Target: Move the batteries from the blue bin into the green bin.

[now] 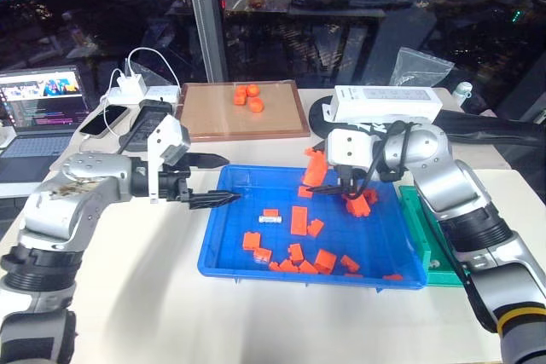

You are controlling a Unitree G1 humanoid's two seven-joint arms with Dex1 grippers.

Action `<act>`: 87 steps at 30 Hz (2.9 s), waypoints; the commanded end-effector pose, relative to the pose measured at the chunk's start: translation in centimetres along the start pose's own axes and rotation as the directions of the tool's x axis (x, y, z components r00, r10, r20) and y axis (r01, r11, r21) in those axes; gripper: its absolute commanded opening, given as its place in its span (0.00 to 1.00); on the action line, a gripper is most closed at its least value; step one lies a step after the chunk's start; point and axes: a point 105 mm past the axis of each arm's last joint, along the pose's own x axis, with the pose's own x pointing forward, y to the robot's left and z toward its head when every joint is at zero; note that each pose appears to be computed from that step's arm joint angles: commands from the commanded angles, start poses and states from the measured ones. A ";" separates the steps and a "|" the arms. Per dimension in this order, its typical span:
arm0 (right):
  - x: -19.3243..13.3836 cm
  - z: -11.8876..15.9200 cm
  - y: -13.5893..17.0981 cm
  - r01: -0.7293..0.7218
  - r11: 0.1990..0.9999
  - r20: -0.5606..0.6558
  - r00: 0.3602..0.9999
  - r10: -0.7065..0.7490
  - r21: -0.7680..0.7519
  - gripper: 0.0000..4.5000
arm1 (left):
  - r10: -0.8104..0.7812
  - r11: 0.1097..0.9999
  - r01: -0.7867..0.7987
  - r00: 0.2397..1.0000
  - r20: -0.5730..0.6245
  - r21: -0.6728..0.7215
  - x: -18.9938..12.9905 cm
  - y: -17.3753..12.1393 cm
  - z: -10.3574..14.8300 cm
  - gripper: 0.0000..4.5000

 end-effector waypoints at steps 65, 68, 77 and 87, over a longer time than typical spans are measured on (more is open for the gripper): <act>-4.0 0.1 -0.2 0.072 0.997 -0.040 0.997 -0.071 0.025 1.00 | 0.013 0.926 -0.033 0.998 -0.055 -0.376 6.4 -1.1 -1.8 0.32; -4.2 -0.4 0.1 0.061 0.997 -0.059 0.997 -0.058 0.037 1.00 | 0.089 0.931 -0.128 0.988 -0.128 -0.341 5.5 0.4 -3.3 0.56; -4.2 -0.3 1.2 0.003 0.992 -0.018 1.000 -0.001 0.125 1.00 | 0.079 0.960 -0.089 0.996 -0.050 -0.265 3.8 0.9 -1.5 0.99; 0.7 1.9 3.2 -0.148 0.930 0.099 0.988 0.122 0.335 1.00 | -0.019 0.995 0.043 0.969 -0.245 0.094 -3.9 -0.9 -3.1 0.99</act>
